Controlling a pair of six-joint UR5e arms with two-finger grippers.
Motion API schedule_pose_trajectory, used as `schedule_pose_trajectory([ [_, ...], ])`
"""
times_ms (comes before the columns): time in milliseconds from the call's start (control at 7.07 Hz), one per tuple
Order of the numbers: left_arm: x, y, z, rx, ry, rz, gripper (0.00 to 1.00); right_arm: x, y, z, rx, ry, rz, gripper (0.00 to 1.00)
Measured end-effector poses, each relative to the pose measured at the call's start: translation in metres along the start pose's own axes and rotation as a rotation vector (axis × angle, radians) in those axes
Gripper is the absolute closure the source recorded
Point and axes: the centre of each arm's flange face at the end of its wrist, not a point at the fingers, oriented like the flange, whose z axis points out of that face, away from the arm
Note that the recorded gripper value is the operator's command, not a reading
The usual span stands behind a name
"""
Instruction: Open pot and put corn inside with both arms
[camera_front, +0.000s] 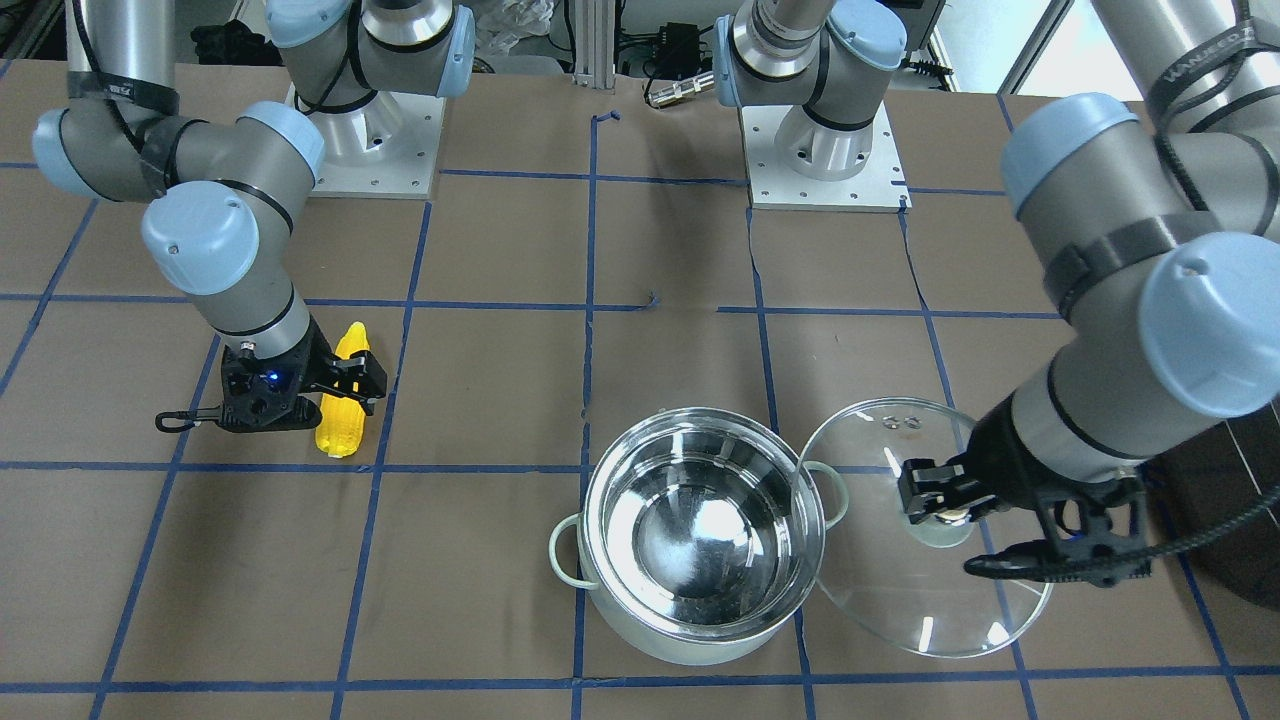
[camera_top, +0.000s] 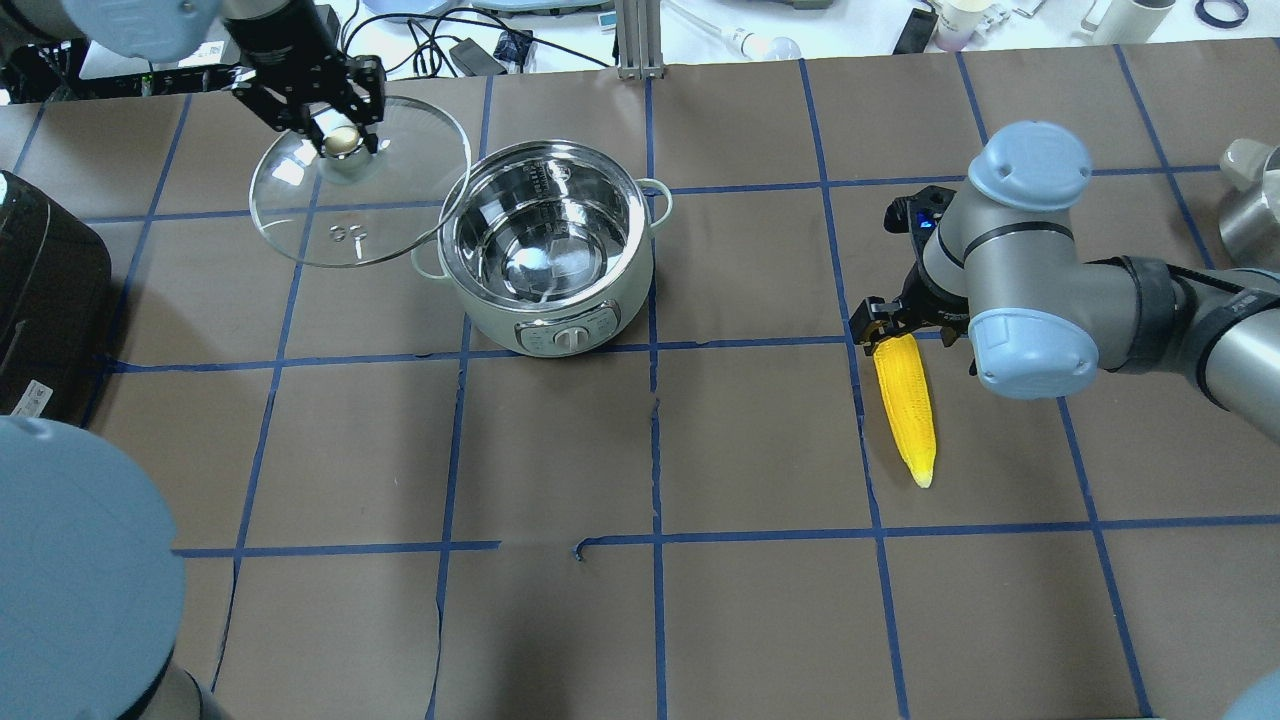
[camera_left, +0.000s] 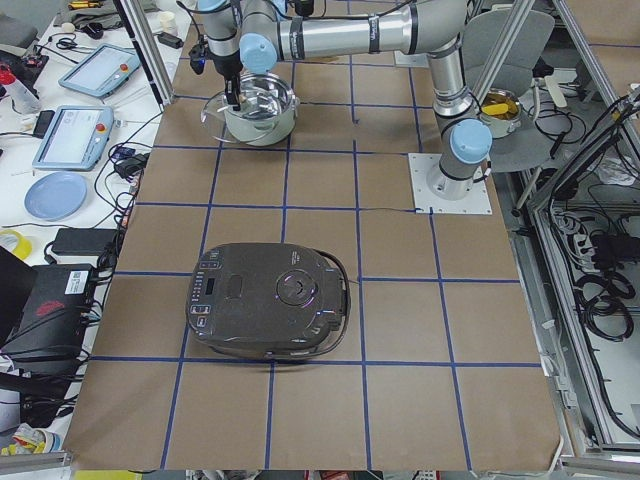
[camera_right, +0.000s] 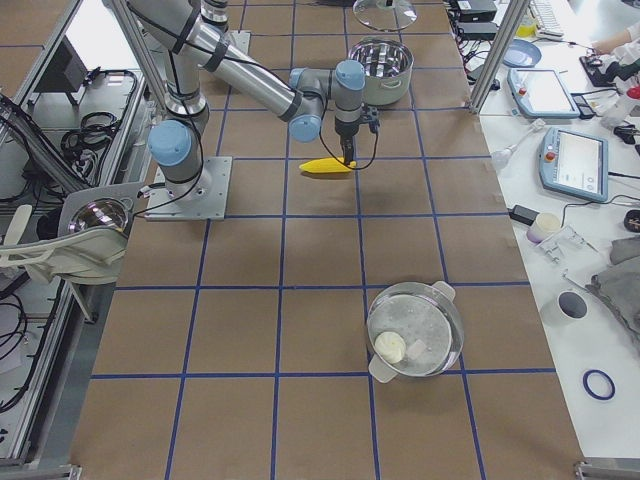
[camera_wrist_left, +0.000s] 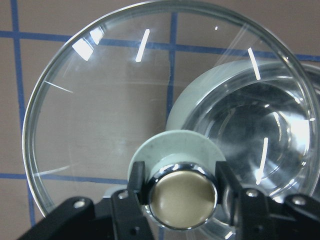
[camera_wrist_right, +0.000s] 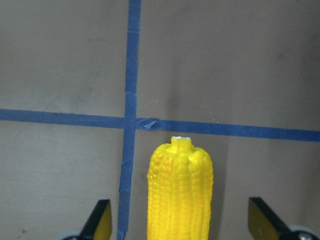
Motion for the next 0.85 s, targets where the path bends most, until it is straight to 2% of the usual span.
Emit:
schedule_pose_trajectory([
  [141,-0.046,0.003,0.017,-0.03,0.005,0.033,1.0,0.0,0.003,0.015,-0.001,0.001,-0.007,0.06],
  [424,-0.096,0.015,0.063,-0.061,0.003,0.101,1.0,-0.002,0.014,0.035,-0.003,0.002,-0.041,0.06],
  [566,-0.111,0.026,0.088,-0.05,-0.006,0.132,1.0,-0.003,0.019,0.041,-0.001,0.003,-0.059,0.13],
  [848,-0.122,0.057,0.136,-0.018,-0.021,0.139,1.0,-0.004,0.024,0.046,0.007,0.005,-0.072,0.45],
])
